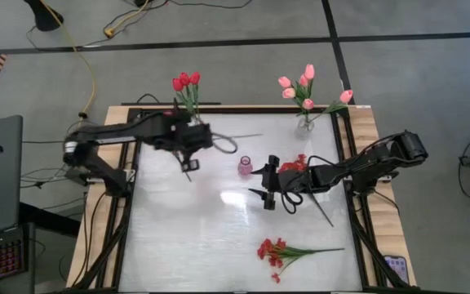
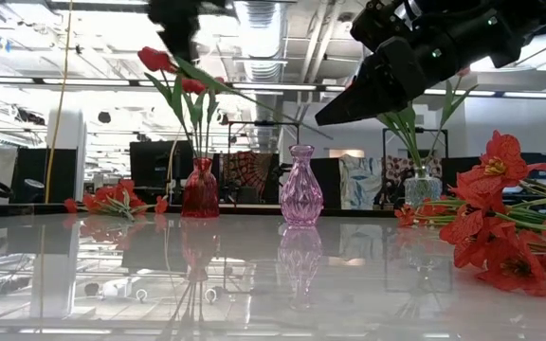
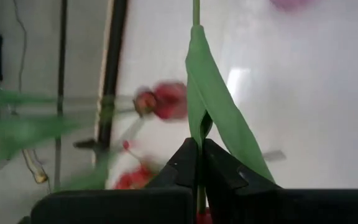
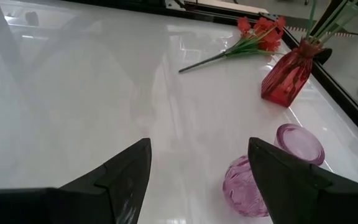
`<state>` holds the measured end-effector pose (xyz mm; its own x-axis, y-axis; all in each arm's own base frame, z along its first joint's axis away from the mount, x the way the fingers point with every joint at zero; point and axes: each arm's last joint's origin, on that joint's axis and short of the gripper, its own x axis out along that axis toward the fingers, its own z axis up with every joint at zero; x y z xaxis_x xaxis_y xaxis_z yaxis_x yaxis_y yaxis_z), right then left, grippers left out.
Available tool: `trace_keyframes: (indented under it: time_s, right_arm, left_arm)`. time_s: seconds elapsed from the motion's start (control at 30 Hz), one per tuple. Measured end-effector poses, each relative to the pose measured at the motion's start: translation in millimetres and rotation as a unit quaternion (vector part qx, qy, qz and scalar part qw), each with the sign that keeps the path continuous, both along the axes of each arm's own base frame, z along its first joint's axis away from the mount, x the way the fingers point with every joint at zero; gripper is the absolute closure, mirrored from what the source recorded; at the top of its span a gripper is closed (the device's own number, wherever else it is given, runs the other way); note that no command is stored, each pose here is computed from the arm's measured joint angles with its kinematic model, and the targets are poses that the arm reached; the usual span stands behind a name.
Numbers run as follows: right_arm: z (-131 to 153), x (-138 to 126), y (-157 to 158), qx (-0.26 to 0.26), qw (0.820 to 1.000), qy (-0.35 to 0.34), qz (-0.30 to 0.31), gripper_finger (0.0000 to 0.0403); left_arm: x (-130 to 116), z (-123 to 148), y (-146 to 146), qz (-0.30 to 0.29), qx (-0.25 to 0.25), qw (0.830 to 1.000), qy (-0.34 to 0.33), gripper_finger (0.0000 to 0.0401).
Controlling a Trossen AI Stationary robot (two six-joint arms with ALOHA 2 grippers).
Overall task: Sort flowers into vase by color
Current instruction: Put the red flower into the red vase
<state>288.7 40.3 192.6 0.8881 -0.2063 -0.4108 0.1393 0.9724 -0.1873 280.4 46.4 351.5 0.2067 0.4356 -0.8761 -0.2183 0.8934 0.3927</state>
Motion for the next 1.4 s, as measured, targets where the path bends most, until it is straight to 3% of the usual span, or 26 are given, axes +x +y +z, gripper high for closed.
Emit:
trace_keyframes:
  time_s: [0.37,0.63,0.83,1.1,1.27,1.4]
  right_arm:
    - [6,3,0,0.006,0.999,-0.034,0.0,0.0107]
    - [16,7,-3,0.012,0.996,-0.089,-0.008,0.0107]
    - [35,18,11,0.022,0.995,-0.047,0.09,0.0107]
    - [89,20,52,-0.056,0.987,0.06,0.135,0.0107]
    - [110,26,53,-0.041,0.992,0.008,0.116,0.0107]
    - [116,32,38,-0.026,0.996,-0.02,0.083,0.0107]
  left_arm:
    - [-56,35,-39,0.017,-0.017,0.999,-0.045,0.0401]
    - [-74,46,-57,-0.029,-0.055,0.996,-0.069,0.0401]
    - [-75,44,-69,-0.052,-0.088,0.993,-0.066,0.0401]
    - [-71,12,-72,-0.034,-0.107,0.994,-0.015,0.0401]
    - [-59,-4,-78,-0.066,-0.167,0.983,-0.034,0.0401]
    - [-50,-8,-85,-0.093,-0.178,0.978,-0.053,0.0401]
